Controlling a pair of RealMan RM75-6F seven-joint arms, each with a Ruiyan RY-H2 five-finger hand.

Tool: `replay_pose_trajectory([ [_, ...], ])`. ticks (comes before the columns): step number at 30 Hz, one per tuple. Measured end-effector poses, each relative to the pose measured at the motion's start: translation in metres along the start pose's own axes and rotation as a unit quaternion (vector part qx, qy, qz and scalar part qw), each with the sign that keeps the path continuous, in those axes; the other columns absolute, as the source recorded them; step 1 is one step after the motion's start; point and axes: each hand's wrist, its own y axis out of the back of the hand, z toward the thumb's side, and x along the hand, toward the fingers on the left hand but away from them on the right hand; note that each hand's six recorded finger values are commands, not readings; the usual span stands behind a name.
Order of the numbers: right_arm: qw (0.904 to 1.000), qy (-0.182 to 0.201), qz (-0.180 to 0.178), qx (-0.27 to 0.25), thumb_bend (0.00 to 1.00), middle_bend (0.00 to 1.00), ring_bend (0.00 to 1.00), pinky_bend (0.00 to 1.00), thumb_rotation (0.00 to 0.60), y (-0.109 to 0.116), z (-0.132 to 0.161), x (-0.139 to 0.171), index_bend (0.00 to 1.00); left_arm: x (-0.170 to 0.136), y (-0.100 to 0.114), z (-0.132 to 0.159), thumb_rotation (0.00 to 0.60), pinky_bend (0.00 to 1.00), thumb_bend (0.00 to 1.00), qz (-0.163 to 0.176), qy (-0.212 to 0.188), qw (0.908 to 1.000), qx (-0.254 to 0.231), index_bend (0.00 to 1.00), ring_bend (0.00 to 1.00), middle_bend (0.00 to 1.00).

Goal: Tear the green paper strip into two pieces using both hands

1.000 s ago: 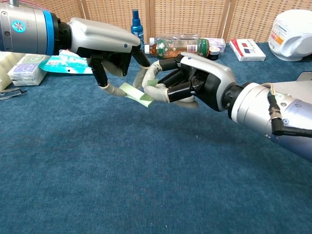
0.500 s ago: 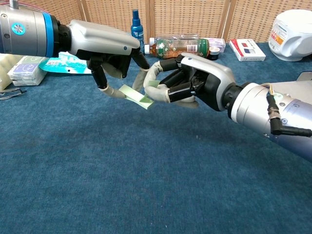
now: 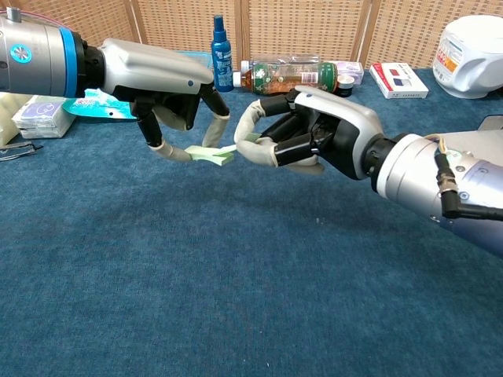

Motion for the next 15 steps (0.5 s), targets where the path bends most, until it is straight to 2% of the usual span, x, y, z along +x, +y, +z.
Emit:
replay_pose_trajectory([
  [15,1.0,-0.008,-0.005,0.0,0.43,0.97,1.0,0.99,0.6,0.007,-0.004,0.004,0.77,-0.011,-0.017,-0.014,0.6,1.0,0.41,-0.013,0.02,0.9996,-0.015,0.69,1.0,1.0],
])
